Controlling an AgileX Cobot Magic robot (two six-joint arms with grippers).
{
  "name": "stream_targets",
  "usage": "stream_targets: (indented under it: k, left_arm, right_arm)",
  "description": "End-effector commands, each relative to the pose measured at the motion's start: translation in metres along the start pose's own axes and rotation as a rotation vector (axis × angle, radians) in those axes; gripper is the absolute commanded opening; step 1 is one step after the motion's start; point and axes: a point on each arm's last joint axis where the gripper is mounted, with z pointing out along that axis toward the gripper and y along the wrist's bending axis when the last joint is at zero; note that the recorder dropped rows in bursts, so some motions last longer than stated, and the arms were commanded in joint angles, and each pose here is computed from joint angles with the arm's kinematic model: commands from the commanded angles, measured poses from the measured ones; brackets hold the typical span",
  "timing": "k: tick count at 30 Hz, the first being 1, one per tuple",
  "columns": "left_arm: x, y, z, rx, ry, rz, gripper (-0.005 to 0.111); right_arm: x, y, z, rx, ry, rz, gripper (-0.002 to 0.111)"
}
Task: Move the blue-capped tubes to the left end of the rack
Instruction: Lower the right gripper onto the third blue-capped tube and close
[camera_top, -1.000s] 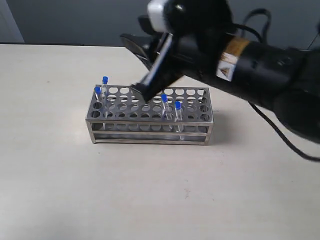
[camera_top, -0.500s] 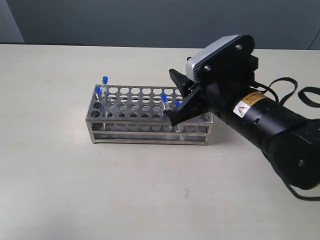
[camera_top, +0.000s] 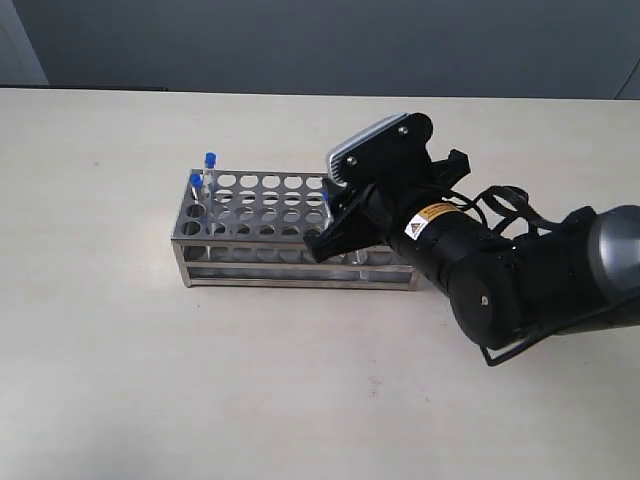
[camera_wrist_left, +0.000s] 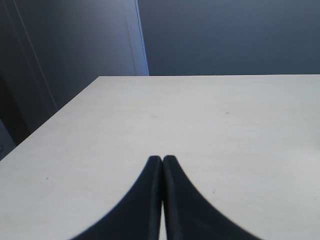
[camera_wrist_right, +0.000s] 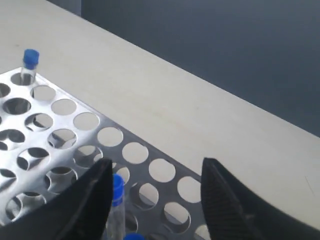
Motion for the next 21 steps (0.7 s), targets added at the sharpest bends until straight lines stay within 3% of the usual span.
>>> stream_targets:
  k: [1,21]
  left_arm:
    - [0.000,0.000,0.000,-0.002,-0.010,-0.003,0.000]
    - [0.000,0.000,0.000,-0.002,-0.010,-0.003,0.000]
  right_arm:
    - [0.005,0.000,0.003,0.004,0.024,-0.003,0.052]
    - [0.029,0.002,0.011,0.030,0.132,0.000,0.050]
